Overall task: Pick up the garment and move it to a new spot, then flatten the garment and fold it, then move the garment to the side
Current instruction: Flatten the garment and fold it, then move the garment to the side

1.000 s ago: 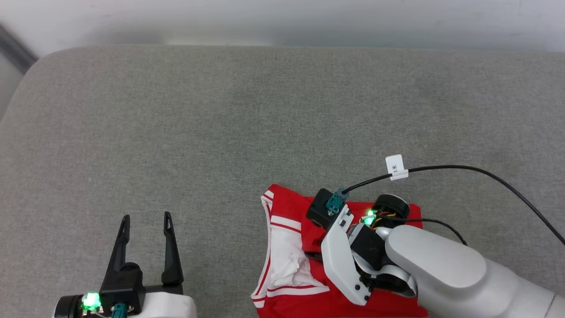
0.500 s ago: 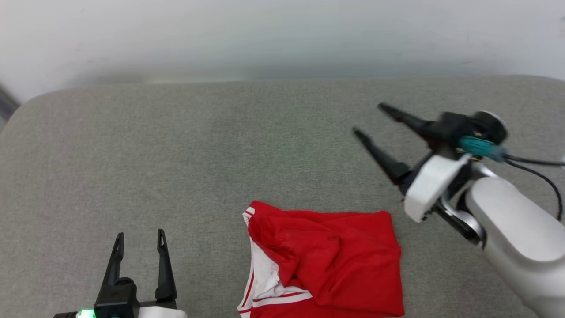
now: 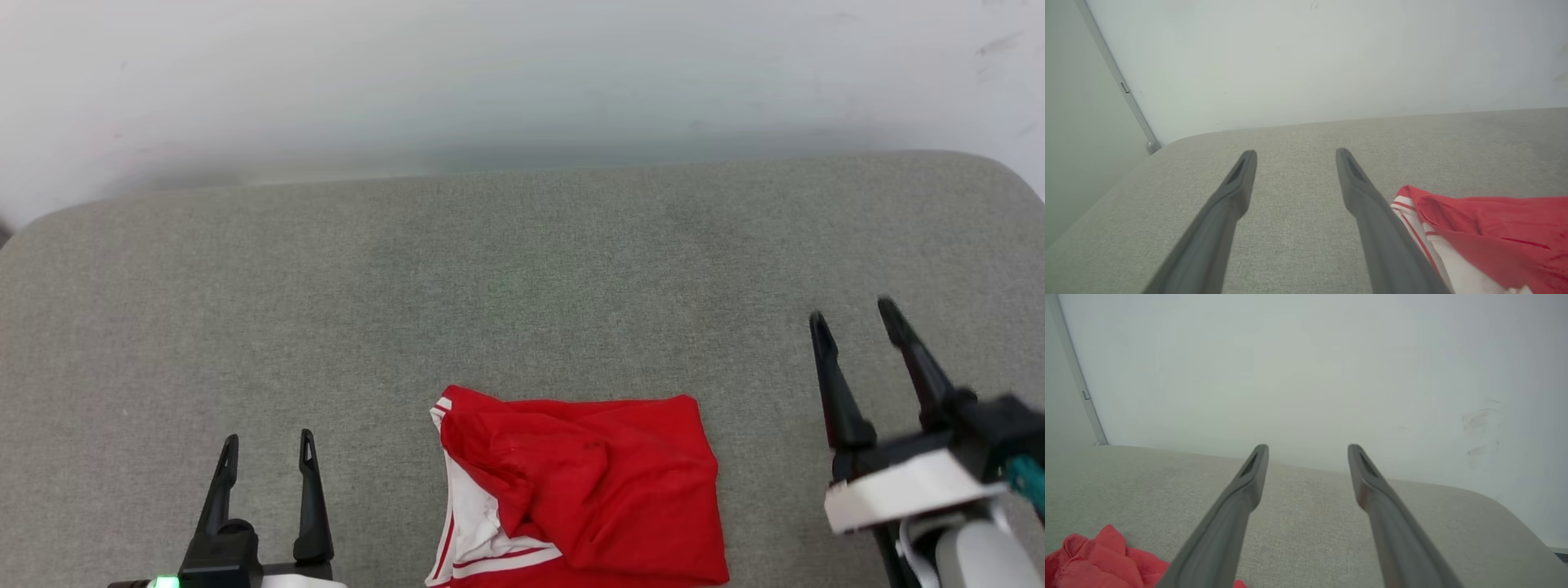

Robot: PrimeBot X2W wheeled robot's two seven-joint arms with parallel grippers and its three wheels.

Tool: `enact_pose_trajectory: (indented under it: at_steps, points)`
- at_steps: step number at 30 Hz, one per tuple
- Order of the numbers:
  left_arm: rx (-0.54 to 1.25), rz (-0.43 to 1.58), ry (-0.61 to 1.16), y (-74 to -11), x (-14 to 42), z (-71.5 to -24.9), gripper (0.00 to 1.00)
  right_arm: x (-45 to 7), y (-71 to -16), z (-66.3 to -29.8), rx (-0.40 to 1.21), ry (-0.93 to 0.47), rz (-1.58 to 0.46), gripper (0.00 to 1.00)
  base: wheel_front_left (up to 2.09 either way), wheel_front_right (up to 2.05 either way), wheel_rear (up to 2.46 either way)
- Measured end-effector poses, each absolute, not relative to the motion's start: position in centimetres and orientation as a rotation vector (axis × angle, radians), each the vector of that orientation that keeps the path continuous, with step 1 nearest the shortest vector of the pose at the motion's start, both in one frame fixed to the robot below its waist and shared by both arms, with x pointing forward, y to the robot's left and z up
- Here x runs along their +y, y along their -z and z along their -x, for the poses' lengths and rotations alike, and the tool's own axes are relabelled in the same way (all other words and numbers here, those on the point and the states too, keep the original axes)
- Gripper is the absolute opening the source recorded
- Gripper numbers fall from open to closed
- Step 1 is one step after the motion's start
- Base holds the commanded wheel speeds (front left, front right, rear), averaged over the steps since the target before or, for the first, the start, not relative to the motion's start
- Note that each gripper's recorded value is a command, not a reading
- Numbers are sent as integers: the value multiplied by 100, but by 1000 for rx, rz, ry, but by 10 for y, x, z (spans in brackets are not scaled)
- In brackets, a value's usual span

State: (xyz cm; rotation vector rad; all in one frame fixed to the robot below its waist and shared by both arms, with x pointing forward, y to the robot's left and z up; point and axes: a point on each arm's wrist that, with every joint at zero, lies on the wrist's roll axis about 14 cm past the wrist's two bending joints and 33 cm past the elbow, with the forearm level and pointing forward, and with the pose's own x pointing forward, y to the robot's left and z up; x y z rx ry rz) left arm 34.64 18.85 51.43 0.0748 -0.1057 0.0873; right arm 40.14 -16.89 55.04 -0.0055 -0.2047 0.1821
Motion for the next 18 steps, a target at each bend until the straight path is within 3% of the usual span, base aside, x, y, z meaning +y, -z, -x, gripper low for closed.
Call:
enact_pose_trajectory:
  at_steps: [9, 18]
  points:
    - [-124, -55, -72, -520, 186, -337, 100, -170, -521, -353, -130, -109, -88, 100, 0, 0, 0]
    - [-129, -45, -78, -522, 188, -329, 100, -168, -523, -342, -135, -103, -96, 100, 0, 0, 0]
